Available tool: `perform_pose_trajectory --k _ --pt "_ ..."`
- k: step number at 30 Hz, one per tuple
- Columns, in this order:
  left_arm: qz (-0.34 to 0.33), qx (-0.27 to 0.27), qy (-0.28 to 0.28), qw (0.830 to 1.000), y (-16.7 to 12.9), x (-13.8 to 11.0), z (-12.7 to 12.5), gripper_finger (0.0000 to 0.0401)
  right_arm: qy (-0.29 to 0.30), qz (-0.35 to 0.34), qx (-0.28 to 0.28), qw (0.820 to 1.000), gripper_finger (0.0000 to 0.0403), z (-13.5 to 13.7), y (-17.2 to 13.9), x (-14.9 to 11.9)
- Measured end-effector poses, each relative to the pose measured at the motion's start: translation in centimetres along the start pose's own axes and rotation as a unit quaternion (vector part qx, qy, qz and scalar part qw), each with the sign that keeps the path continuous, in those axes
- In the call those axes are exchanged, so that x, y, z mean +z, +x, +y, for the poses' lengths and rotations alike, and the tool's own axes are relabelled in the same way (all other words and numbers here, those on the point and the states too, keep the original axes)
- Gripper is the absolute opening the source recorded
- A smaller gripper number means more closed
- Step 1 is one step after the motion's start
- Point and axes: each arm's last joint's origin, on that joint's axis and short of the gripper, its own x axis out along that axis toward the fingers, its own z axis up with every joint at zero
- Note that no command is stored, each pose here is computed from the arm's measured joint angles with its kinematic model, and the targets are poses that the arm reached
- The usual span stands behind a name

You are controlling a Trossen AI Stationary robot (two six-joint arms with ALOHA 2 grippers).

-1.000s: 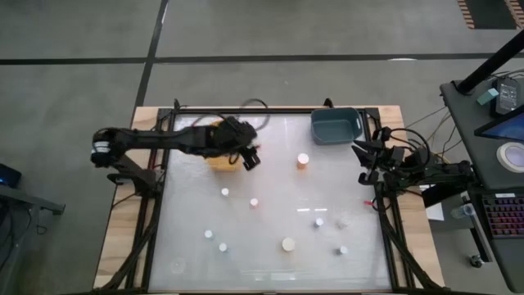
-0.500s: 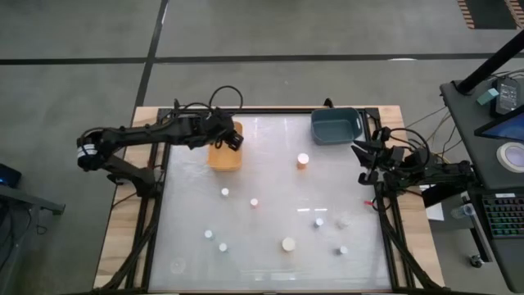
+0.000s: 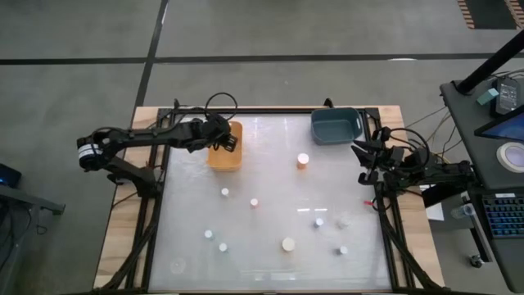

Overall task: Pick and place medicine bottles into bin by pill shape (circle, oval)
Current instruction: Put the orange bottle pill into the yellow bin

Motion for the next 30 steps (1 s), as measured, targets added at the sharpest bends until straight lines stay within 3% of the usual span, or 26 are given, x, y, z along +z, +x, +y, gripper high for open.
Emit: perform_pose_trajectory --k 18,30 --pt "0.040 0.025 0.029 0.998 2.9 -1.9 -0.7 0.0199 0.000 0.000 0.000 1.000 0.0068 0.0 0.0 0.0" --pt "0.046 0.028 0.031 0.998 3.3 -2.1 -0.8 0.0199 0.000 0.000 0.000 1.000 0.0068 0.0 0.0 0.0"
